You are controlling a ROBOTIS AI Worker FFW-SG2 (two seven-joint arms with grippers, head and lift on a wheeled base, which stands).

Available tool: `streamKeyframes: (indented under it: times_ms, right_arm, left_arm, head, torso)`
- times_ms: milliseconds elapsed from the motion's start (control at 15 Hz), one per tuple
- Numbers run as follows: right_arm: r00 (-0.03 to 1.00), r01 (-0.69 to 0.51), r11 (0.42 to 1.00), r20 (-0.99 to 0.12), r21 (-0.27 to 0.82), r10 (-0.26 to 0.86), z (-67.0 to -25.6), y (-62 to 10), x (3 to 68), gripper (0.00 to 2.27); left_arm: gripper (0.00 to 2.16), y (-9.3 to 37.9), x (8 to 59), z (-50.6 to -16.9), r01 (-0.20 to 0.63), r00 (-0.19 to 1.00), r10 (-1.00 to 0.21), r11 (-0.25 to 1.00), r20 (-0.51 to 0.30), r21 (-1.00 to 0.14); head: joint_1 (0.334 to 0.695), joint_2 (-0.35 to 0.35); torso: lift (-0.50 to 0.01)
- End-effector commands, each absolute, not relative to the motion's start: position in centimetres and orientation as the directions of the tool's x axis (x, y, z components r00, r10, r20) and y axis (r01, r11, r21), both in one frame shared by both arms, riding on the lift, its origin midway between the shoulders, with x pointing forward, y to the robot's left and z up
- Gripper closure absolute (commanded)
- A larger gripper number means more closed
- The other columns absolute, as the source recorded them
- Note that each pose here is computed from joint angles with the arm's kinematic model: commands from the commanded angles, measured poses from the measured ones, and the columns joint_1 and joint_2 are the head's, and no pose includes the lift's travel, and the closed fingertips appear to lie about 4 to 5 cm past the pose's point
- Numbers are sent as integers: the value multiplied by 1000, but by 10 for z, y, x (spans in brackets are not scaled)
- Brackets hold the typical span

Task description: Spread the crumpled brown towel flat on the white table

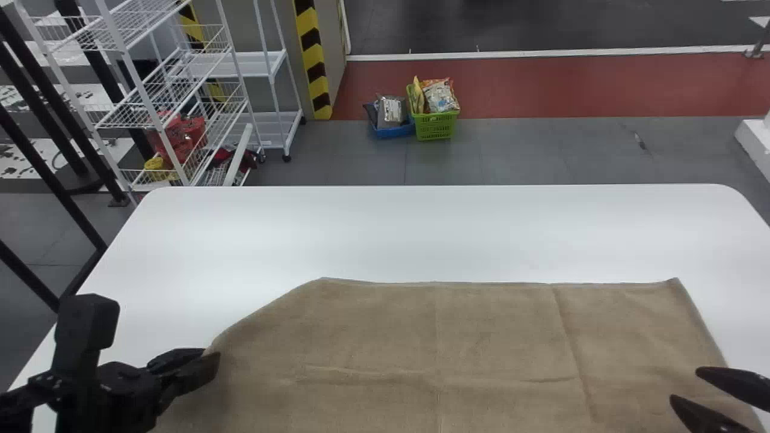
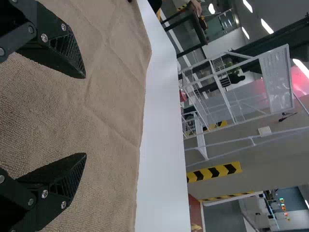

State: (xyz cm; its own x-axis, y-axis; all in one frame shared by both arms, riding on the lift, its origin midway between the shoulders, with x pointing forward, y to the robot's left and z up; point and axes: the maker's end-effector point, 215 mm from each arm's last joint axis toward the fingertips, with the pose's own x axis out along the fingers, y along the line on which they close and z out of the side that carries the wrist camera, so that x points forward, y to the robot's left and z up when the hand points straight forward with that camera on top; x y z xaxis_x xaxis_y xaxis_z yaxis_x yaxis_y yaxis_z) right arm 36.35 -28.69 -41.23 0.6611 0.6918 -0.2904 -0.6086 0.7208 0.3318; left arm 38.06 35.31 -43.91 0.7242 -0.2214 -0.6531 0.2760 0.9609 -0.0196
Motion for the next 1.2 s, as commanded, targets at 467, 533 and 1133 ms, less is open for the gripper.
streamKeyframes:
  times_ms: [467,533,1133]
  right_arm:
    - [654,-602,713,-292,359,698,-420,-288,350,299]
    - [653,-603,712,-291,360,699,-420,-287,350,296]
    - [632,-627,702,-307,338,712,-430,-294,350,296]
  left_arm:
    - [1062,288,321,-415,453,662,-404,887,-632,-92]
    - [1062,281,314,-418,474,640,-431,873,-636,-114]
    - [346,235,279,-442,586,500,-521,792,-692,-172]
  head:
    - [695,34]
    - [695,7]
    - [695,-81]
  torso:
    - [-123]
    - [-123]
    - [-123]
